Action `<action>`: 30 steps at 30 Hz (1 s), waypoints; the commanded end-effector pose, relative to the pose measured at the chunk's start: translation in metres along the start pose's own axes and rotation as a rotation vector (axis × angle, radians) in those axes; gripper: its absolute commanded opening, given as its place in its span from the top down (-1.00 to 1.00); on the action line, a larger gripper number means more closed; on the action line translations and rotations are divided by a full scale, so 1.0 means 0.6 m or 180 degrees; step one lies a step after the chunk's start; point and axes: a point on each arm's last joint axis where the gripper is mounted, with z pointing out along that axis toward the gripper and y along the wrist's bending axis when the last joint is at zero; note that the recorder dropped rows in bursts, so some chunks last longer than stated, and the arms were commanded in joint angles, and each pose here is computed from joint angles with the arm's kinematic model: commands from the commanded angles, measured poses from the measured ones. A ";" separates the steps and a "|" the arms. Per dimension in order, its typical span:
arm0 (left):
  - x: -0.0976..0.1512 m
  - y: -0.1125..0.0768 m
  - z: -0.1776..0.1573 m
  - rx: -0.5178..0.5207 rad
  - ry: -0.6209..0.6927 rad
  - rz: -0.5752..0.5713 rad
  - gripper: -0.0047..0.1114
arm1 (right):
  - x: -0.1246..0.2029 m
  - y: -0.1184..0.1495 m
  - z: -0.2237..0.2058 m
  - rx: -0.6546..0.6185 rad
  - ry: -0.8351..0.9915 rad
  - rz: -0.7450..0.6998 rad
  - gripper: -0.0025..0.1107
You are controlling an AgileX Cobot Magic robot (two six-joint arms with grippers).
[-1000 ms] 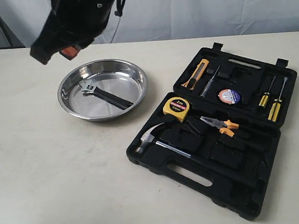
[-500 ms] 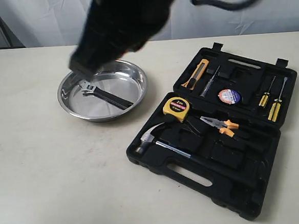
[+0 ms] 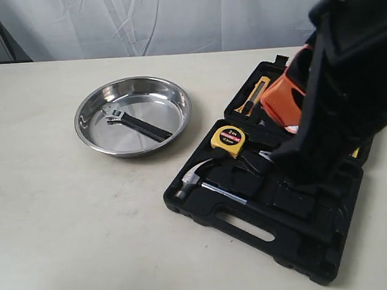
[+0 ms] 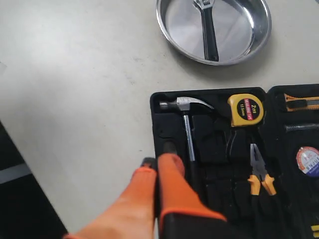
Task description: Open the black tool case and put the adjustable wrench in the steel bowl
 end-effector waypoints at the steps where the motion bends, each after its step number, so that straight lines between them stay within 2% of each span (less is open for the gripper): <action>1: -0.002 0.000 0.000 0.0013 -0.0021 -0.0010 0.91 | 0.005 0.000 -0.021 -0.0038 -0.0175 0.0088 0.97; 8: -0.002 0.000 0.000 0.0013 -0.0021 -0.0010 0.91 | 0.001 -0.014 -0.019 0.0262 -0.0394 0.0267 0.97; 14: -0.002 0.000 0.000 0.0013 -0.0021 -0.0010 0.91 | 0.028 -0.049 0.041 0.0490 -0.0635 0.0614 0.97; 17: -0.002 0.000 0.000 0.0013 -0.0021 -0.0010 0.91 | 0.070 -0.088 0.065 0.0606 -0.0755 0.1180 0.97; 21: -0.002 0.000 0.000 0.0013 -0.0021 -0.0010 0.91 | 0.167 -0.131 0.074 0.0951 -0.0712 0.2045 0.97; 25: -0.002 0.000 0.000 0.0013 -0.0021 -0.0010 0.91 | 0.256 -0.137 0.063 0.1522 -0.1079 0.2090 0.97; 30: -0.002 0.000 0.000 0.0014 -0.0015 -0.0010 0.91 | 0.335 -0.113 0.060 0.2135 -0.1862 0.2029 0.97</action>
